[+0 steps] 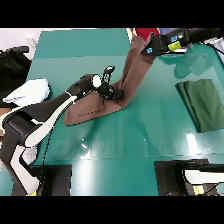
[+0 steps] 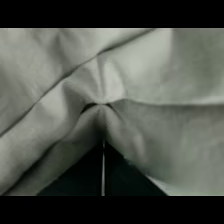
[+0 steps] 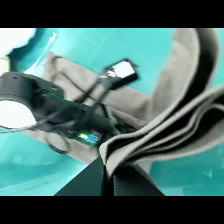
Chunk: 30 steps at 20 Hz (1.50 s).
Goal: Fold the shirts.
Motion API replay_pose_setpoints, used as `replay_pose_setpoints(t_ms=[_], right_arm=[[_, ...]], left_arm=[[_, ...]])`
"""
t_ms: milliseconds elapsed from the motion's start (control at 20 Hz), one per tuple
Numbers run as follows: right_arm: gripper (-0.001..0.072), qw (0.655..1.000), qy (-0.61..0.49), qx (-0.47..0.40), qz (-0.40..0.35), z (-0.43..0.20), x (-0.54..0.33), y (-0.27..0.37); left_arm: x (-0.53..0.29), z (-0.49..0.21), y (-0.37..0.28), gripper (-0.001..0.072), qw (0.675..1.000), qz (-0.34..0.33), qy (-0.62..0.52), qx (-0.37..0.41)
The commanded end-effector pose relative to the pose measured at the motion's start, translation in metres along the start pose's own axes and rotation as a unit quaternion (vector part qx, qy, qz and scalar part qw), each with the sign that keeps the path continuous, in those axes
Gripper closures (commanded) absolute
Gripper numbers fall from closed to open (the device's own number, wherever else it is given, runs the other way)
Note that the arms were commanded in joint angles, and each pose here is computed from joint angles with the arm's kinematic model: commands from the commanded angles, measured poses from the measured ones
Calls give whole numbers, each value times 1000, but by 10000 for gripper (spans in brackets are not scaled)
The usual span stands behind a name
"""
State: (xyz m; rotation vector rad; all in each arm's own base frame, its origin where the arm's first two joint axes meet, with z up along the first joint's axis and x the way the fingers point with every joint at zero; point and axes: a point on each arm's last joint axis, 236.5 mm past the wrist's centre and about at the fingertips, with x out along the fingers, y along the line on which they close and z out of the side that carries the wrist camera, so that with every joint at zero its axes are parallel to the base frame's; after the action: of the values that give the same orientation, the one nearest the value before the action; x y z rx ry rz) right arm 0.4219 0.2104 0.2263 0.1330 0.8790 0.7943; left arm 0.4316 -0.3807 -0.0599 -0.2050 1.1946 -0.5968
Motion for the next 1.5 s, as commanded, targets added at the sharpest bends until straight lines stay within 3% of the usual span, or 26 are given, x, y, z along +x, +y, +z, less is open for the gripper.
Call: replay_pose_setpoints(t_ms=[0, 200, 500, 550, 600, 700, 950, 1150, 1200, 1250, 1450], right_arm=[[695, 1000, -9, -19, 18, 6, 10, 29], [695, 998, -5, -36, 54, 5, 32, 68], [692, 966, -21, -48, 253, -8, 147, 216], [597, 960, -29, -54, 273, -16, 168, 239], [366, 956, -31, -58, 284, -25, 188, 256], [332, 958, -20, -81, 275, -34, 205, 260], [335, 986, 64, -88, 123, -47, 195, 129], [330, 990, 132, 41, -18, -98, 159, -31], [262, 986, 140, 86, -27, -115, 152, -60], [123, 981, 145, 129, -24, -128, 149, -80], [114, 952, 155, 261, 45, -164, 175, -99]], left_arm=[[-18, 10, 12, 682, 1000, 17, 5, 11], [-124, 55, 70, 682, 995, 88, -48, 18], [-382, 93, 147, 682, 941, 233, -244, -3], [-413, 91, 148, 682, 932, 243, -270, -7], [-438, 87, 146, 681, 923, 250, -293, -10], [-468, 82, 141, 682, 912, 255, -320, -12], [-460, 82, 119, 682, 918, 234, -320, 5], [-431, 88, 87, 682, 929, 205, -306, 38], [-424, 89, 80, 682, 931, 199, -302, 46], [-416, 90, 74, 682, 933, 193, -298, 53], [-389, 95, 53, 682, 938, 177, -284, 86]])
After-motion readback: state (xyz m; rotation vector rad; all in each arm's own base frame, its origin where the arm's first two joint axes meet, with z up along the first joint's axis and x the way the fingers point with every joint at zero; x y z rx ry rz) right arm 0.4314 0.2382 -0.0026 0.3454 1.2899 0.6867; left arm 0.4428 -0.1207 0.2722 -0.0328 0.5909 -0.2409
